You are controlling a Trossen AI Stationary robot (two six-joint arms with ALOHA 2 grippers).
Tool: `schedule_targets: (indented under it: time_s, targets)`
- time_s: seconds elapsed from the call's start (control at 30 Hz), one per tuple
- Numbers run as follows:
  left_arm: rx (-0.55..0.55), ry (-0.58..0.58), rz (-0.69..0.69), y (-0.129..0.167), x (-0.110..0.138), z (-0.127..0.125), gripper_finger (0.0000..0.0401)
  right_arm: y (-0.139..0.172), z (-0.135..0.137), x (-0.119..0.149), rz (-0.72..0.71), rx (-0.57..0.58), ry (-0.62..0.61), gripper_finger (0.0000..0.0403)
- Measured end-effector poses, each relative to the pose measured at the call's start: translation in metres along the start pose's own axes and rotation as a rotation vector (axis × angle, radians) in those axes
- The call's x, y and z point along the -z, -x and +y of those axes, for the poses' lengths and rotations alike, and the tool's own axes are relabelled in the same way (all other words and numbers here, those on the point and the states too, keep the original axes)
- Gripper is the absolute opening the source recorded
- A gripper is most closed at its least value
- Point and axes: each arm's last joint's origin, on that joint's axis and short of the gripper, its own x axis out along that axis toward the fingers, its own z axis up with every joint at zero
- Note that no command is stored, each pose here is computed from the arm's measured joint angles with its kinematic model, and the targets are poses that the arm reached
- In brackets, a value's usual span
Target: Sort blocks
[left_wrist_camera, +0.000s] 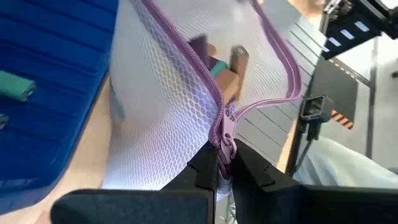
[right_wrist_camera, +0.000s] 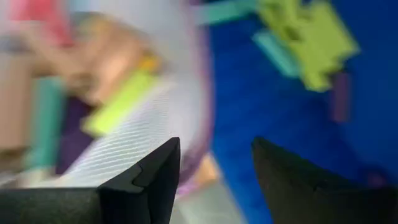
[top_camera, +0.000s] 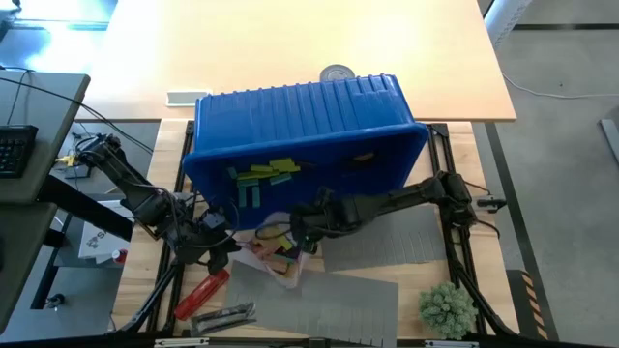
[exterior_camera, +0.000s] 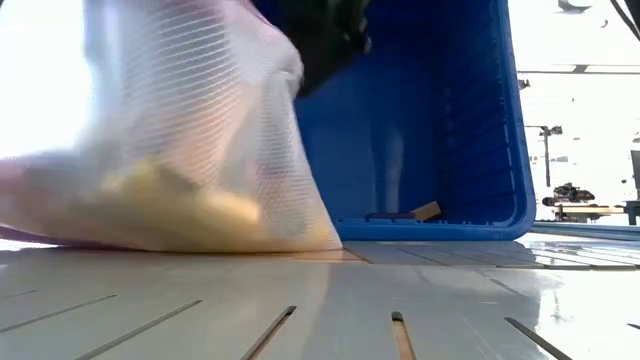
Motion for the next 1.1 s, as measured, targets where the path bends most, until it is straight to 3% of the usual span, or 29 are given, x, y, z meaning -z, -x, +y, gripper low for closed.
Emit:
schedule_targets:
  time_s: [0.2, 0.3, 0.43, 0.53, 0.63, 0.77, 0.9, 1.1]
  targets:
    - [-0.097, 0.041, -0.023, 0.001, -0.001, 0.01, 0.0001, 0.024, 0.035, -0.006, -0.149, -0.268, 0.088, 0.0186]
    - [-0.125, 0.063, -0.031, -0.001, -0.004, 0.014, 0.0001, 0.026, 0.051, -0.005, -0.194, -0.325, 0.112, 0.0186]
    - [-0.129, 0.067, -0.028, -0.002, -0.006, 0.015, 0.0001, 0.02, 0.056, -0.001, -0.182, -0.262, 0.05, 0.0186]
    - [-0.13, 0.067, -0.027, -0.002, -0.006, 0.015, 0.0001, 0.02, 0.054, -0.004, -0.209, -0.216, -0.146, 0.0186]
    - [-0.128, 0.07, -0.023, -0.001, -0.005, 0.015, 0.0001, 0.024, 0.059, -0.011, -0.271, -0.274, -0.316, 0.0186]
    - [-0.129, 0.051, -0.028, -0.001, -0.005, 0.014, 0.0001, 0.031, 0.082, -0.009, -0.376, -0.29, -0.286, 0.0186]
    - [-0.132, 0.032, -0.029, -0.001, -0.005, 0.015, 0.0001, 0.007, 0.09, 0.008, -0.326, -0.121, -0.302, 0.0186]
    - [-0.129, 0.015, -0.017, -0.001, -0.005, 0.014, 0.0001, -0.019, 0.092, 0.017, -0.244, -0.073, -0.35, 0.0186]
